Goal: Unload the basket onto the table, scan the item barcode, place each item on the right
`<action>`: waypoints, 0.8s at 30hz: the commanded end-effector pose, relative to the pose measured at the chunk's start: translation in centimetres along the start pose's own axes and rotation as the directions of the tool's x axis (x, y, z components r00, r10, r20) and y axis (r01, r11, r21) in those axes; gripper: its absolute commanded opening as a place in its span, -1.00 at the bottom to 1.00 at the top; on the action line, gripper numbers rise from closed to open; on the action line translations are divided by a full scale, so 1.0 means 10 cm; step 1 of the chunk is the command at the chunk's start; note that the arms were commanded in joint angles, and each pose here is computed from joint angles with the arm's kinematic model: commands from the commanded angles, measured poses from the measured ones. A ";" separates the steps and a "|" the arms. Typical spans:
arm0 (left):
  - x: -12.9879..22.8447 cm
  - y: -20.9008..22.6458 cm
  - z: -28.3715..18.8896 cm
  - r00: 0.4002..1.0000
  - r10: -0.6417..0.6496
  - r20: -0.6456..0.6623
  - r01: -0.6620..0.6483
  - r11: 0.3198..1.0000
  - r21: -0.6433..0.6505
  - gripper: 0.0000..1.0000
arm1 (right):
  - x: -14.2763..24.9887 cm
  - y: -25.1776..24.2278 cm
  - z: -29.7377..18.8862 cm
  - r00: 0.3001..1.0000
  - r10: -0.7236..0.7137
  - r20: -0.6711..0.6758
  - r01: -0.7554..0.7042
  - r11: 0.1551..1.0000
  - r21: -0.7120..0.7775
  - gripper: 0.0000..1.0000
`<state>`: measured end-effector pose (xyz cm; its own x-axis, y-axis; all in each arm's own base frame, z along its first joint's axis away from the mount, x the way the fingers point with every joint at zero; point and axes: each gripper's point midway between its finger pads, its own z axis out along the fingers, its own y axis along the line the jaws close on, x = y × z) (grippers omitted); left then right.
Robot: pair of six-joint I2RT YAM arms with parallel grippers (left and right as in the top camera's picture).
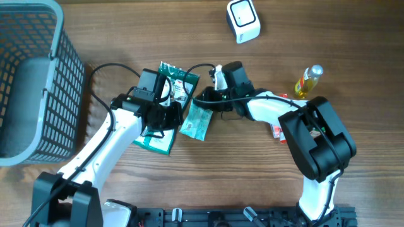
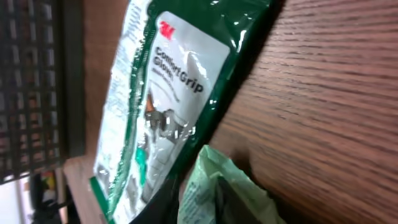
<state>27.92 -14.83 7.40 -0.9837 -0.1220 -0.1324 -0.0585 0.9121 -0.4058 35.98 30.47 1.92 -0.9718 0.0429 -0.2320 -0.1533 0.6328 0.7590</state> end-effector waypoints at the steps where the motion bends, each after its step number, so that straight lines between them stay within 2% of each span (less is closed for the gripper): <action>1: -0.02 0.05 0.06 1.000 0.014 -0.006 -0.014 0.999 -0.029 -0.92 | 0.01 0.30 -0.24 1.000 -0.015 -0.018 0.014 0.997 -0.072 -0.56; 5: -0.09 0.05 0.08 1.000 0.021 0.019 -0.020 0.999 -0.034 -0.92 | 0.01 0.51 -0.54 0.999 -0.049 0.005 0.049 0.998 -0.039 -0.51; 10: -0.28 -0.04 0.08 0.995 0.046 0.094 -0.047 0.999 0.001 -0.90 | 0.14 0.08 -0.63 0.999 0.054 0.006 -0.054 0.980 0.191 -0.33; 12: -0.32 -0.07 0.08 0.992 0.053 0.114 -0.054 0.998 0.009 -0.83 | 0.17 0.00 -0.65 0.997 0.074 0.008 -0.074 0.969 0.235 -0.30; 13: -0.34 -0.08 0.07 0.991 0.055 0.121 -0.057 0.998 0.013 -0.72 | 0.18 -0.01 -0.65 0.997 0.075 0.006 -0.074 0.969 0.237 -0.25; 14: -0.34 -0.08 0.07 0.991 0.055 0.122 -0.057 0.998 0.013 -0.59 | 0.18 -0.01 -0.65 0.997 0.075 0.006 -0.075 0.969 0.236 -0.15; 16: -0.33 -0.07 0.08 0.992 0.053 0.115 -0.055 0.998 0.011 -0.51 | 0.19 -0.02 -0.66 0.997 0.078 0.002 -0.077 0.968 0.240 0.08; 17: -0.33 -0.08 0.08 0.992 0.054 0.117 -0.055 0.998 0.011 -0.76 | 0.20 -0.03 -0.66 0.997 0.082 -0.002 -0.079 0.967 0.244 0.11; 20: -0.36 -0.07 0.07 0.990 0.055 0.129 -0.056 0.998 0.008 -0.72 | 0.18 -0.12 -0.68 0.996 0.082 0.020 -0.084 0.953 0.291 0.11; 24: -0.44 0.09 0.06 0.984 0.026 0.175 -0.012 0.997 -0.081 -0.74 | 0.22 -0.18 -0.70 0.995 0.094 0.016 -0.095 0.942 0.322 0.11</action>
<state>31.57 -15.01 7.58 -0.9530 -0.1307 -0.2732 -0.0116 0.9172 -0.3983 32.65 24.65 4.56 -0.9828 0.1017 -0.1539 -0.0050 0.8193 0.5733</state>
